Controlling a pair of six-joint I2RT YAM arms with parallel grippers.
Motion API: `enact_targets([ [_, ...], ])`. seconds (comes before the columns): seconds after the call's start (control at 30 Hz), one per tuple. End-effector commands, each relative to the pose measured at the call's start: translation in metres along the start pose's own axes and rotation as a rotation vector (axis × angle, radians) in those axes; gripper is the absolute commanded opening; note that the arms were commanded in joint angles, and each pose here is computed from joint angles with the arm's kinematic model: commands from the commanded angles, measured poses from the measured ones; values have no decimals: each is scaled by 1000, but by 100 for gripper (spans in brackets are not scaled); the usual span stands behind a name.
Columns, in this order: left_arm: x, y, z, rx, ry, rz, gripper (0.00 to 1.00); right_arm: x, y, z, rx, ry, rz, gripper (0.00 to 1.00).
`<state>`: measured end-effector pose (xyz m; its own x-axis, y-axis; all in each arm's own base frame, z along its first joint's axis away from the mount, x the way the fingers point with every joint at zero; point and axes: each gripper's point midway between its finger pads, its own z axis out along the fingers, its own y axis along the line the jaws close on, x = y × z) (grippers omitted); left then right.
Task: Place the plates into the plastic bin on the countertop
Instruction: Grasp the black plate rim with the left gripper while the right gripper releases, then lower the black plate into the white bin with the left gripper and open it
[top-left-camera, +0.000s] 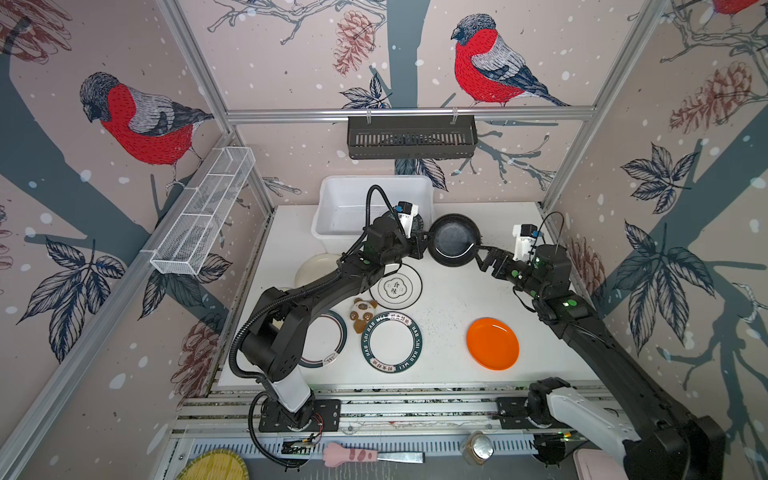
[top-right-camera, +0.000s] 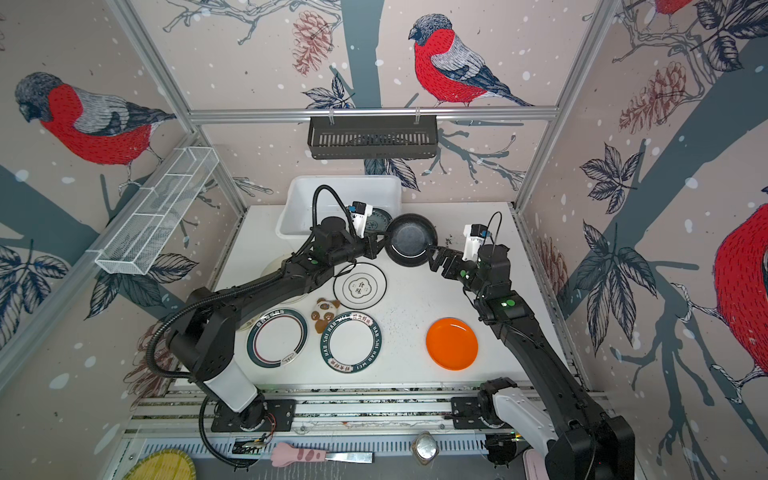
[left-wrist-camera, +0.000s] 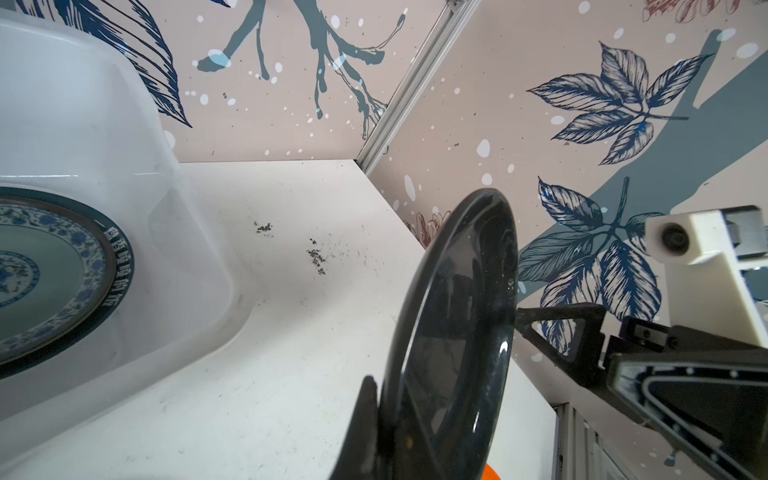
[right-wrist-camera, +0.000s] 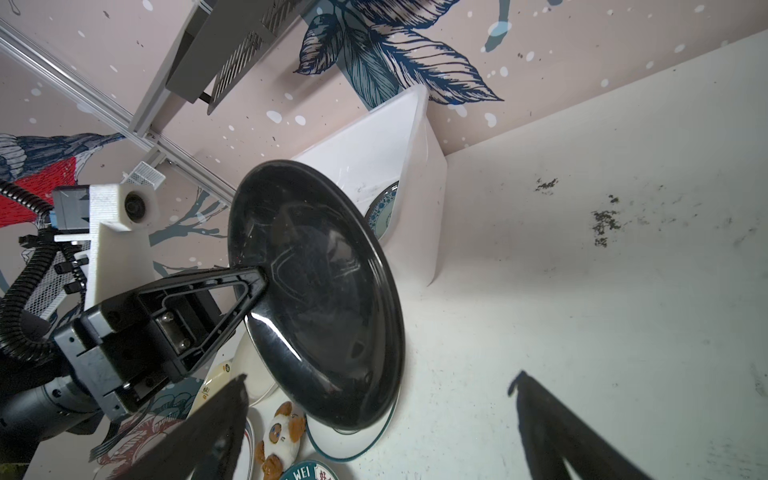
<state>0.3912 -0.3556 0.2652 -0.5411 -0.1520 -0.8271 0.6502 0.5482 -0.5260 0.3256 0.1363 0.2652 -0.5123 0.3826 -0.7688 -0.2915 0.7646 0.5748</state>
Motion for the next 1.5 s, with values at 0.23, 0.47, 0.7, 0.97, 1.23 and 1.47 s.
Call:
enact_targets([
  [0.23,-53,32,-3,-211,-53,184,0,-4,-3,-4,15,-38,-52,100],
  [0.47,-90,85,-15,-355,-109,174,0,-7,-6,-8,33,-43,-77,100],
  [0.7,-95,139,-12,-446,-76,125,0,-13,-7,-19,64,-62,-71,100],
  [0.97,-91,199,-11,-533,-25,70,0,-20,-6,-30,77,-94,-88,100],
  [1.23,-70,257,-2,-637,66,41,0,-25,-11,-31,95,-103,-97,100],
  [1.47,-42,280,14,-647,141,20,0,-27,-18,-30,107,-111,-74,100],
])
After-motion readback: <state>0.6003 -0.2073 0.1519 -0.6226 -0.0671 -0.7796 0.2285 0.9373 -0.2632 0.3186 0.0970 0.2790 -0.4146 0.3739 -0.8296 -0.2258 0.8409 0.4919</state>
